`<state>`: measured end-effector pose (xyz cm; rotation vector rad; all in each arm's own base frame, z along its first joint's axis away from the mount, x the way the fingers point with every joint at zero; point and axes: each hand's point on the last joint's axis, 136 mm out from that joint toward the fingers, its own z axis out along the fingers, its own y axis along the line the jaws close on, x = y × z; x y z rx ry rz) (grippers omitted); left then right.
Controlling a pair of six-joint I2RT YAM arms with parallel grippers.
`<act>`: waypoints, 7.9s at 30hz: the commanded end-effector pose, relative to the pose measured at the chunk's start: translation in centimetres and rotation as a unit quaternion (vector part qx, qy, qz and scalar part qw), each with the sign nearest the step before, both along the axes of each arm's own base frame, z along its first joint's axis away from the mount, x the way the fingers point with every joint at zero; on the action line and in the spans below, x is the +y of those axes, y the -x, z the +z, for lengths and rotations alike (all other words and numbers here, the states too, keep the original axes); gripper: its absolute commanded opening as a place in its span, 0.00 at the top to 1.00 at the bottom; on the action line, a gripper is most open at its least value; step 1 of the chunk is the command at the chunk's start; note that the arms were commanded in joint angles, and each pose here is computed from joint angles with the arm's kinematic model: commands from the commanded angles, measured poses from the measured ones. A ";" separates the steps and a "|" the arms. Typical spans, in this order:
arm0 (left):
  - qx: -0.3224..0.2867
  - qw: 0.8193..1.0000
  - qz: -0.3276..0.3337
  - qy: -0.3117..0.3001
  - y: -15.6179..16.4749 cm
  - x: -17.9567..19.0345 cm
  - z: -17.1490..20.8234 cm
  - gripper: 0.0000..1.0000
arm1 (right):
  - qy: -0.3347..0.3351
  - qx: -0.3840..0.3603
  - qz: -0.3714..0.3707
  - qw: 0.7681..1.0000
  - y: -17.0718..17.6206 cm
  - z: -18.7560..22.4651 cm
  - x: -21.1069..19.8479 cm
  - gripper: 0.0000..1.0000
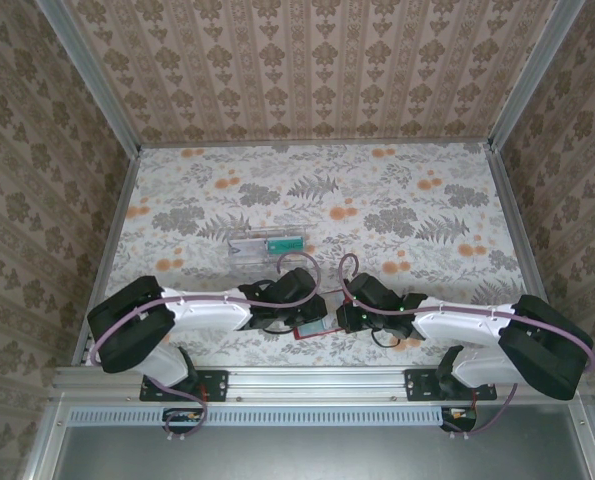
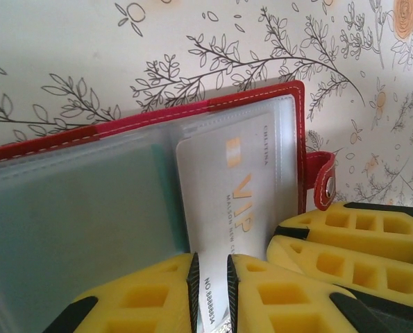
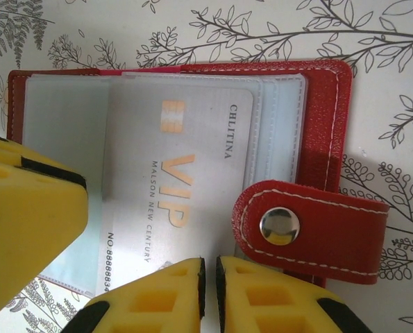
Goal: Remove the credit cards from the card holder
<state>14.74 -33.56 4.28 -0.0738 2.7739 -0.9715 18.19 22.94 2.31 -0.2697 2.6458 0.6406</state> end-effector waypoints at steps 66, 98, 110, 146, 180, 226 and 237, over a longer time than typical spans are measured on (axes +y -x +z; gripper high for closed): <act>0.000 0.997 0.062 -0.038 2.0 9.9 -0.4 1.00 | 0.036 0.025 -0.030 0.999 1.0 -1.5 -2.0 0.83; -0.309 0.817 -0.306 -0.378 -5.2 11.7 15.0 1.00 | -0.028 -0.161 -0.049 0.985 -1.1 9.1 -4.8 0.00; -0.380 0.619 -0.466 -0.505 -7.4 14.8 14.6 1.00 | -0.039 -0.171 -0.045 0.984 -1.2 9.0 -4.8 0.00; -0.391 0.568 -0.525 -0.499 -13.3 16.5 9.7 1.00 | -0.057 -0.150 -0.044 0.986 -1.5 7.8 -4.8 0.00; -0.375 0.568 -0.507 -0.529 -14.2 18.8 9.7 1.00 | -0.065 -0.143 -0.049 0.986 -1.3 7.3 -5.1 0.00; -0.340 0.607 -0.452 -0.558 -18.8 18.4 9.5 0.69 | -0.076 -0.143 -0.045 0.986 -1.1 7.3 -5.0 0.00; -0.341 0.613 -0.453 -0.550 -18.3 18.3 9.9 0.73 | -0.074 -0.142 -0.046 0.986 -1.0 7.1 -5.1 0.00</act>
